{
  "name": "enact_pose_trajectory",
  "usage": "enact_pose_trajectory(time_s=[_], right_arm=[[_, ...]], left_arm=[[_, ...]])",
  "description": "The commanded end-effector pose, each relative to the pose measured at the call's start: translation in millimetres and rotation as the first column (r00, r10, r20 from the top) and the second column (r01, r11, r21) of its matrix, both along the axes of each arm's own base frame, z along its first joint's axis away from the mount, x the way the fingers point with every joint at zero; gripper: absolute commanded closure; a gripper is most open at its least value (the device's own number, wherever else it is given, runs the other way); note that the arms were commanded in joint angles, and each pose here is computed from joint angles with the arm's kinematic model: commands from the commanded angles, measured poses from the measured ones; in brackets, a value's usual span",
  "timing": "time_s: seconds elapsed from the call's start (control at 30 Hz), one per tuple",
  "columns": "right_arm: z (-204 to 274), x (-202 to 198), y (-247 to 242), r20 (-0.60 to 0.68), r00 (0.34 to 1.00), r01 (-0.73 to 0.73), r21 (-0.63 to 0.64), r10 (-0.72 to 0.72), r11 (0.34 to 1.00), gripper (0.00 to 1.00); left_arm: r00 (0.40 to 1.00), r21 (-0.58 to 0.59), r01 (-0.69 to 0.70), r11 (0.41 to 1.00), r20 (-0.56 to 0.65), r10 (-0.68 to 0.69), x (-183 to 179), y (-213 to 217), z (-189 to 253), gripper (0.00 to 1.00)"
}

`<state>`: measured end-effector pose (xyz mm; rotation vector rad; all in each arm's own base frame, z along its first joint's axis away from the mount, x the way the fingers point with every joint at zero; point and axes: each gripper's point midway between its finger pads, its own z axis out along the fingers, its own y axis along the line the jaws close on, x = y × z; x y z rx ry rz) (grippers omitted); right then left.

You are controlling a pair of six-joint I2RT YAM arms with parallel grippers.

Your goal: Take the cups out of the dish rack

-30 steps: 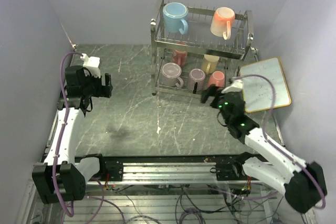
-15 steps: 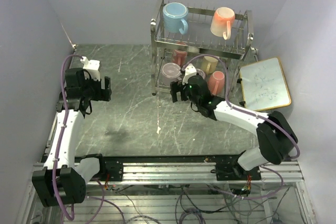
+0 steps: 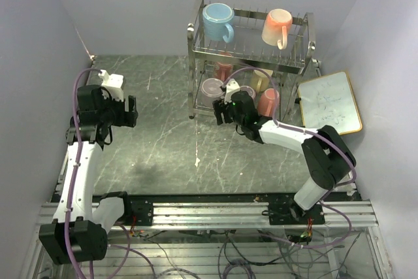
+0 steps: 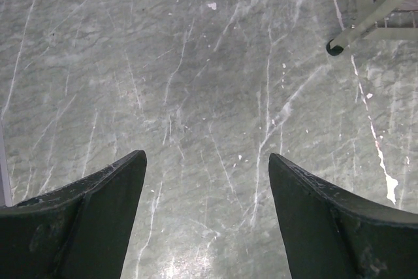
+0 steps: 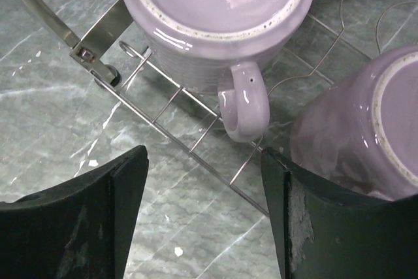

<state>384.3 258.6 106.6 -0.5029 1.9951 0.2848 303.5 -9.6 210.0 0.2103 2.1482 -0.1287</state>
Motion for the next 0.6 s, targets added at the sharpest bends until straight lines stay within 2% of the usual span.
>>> enact_pose_trajectory(time_s=[0.0, 0.27, 0.57], right_arm=[[19, 21, 4, 0.086, 0.996, 0.002, 0.013, -0.003, 1.000, 0.31], [19, 36, 3, 0.110, 0.994, -0.004, 0.013, 0.002, 1.000, 0.37], [10, 37, 11, 0.111, 0.994, -0.023, 0.017, 0.021, 1.000, 0.49]], left_arm=[[0.998, -0.029, 0.057, 0.998, 0.035, -0.056, -8, -10, 17, 0.14], [0.990, -0.051, 0.135, 0.989, 0.032, -0.134, -19, -23, 21, 0.17], [0.987, -0.070, 0.161, 0.985, 0.036, -0.158, -22, -29, 26, 0.22]])
